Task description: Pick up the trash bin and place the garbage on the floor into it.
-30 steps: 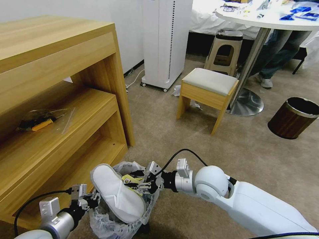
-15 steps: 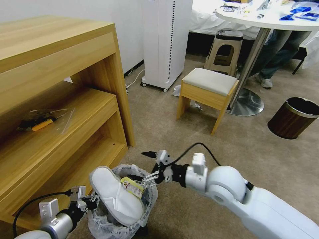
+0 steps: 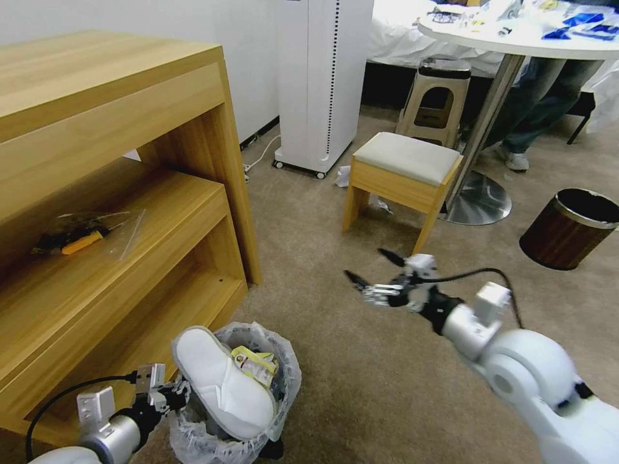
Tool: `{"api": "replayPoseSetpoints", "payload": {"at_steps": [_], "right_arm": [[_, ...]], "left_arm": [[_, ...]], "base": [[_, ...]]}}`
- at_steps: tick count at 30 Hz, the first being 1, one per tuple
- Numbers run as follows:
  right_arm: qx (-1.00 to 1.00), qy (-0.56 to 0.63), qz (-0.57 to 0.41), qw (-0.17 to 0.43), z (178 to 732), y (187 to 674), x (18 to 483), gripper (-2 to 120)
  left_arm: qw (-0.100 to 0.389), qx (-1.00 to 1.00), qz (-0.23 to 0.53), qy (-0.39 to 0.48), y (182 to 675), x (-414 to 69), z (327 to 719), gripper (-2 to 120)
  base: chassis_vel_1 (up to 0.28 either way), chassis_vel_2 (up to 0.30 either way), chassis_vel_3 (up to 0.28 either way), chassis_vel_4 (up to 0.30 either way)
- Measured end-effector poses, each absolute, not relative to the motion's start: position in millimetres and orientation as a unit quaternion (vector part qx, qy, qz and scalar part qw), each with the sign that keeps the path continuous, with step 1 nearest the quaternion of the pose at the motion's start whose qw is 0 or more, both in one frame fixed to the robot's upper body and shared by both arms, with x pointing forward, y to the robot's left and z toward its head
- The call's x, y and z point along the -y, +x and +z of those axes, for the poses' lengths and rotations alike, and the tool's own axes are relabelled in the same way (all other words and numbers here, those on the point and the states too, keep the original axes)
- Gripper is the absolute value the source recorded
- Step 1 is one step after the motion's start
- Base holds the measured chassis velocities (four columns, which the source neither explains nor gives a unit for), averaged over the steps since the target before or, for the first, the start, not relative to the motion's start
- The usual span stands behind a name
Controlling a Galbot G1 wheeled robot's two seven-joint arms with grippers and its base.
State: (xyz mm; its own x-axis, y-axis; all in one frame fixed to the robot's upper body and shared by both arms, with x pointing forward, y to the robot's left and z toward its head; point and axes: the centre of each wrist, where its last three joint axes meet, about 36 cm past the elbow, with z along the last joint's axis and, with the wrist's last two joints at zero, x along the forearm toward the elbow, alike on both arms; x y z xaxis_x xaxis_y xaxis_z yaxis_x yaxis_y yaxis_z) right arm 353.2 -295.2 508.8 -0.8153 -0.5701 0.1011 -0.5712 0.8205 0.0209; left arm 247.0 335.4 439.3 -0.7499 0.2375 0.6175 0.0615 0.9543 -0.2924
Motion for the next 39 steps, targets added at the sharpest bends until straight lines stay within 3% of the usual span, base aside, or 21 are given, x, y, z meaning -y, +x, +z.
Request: {"api": "replayPoseSetpoints", "payload": {"at_steps": [36,38,39], "right_arm": [[0.955,0.295,-0.013,0.040,498.0,346.6,292.2,100],[0.955,0.295,-0.014,0.040,497.9,346.6,292.1,100],[0.955,0.295,-0.014,0.040,497.7,346.6,292.0,100]], "left_arm": [[0.376,0.918,0.116,-0.047,252.7,-345.9,409.6,0],[0.376,0.918,0.115,-0.046,252.6,-345.8,409.2,2],[0.376,0.918,0.115,-0.046,252.6,-345.7,408.8,9]], "base": [[0.000,0.000,0.000,0.000],[0.000,0.000,0.000,0.000],[0.000,0.000,0.000,0.000]]}}
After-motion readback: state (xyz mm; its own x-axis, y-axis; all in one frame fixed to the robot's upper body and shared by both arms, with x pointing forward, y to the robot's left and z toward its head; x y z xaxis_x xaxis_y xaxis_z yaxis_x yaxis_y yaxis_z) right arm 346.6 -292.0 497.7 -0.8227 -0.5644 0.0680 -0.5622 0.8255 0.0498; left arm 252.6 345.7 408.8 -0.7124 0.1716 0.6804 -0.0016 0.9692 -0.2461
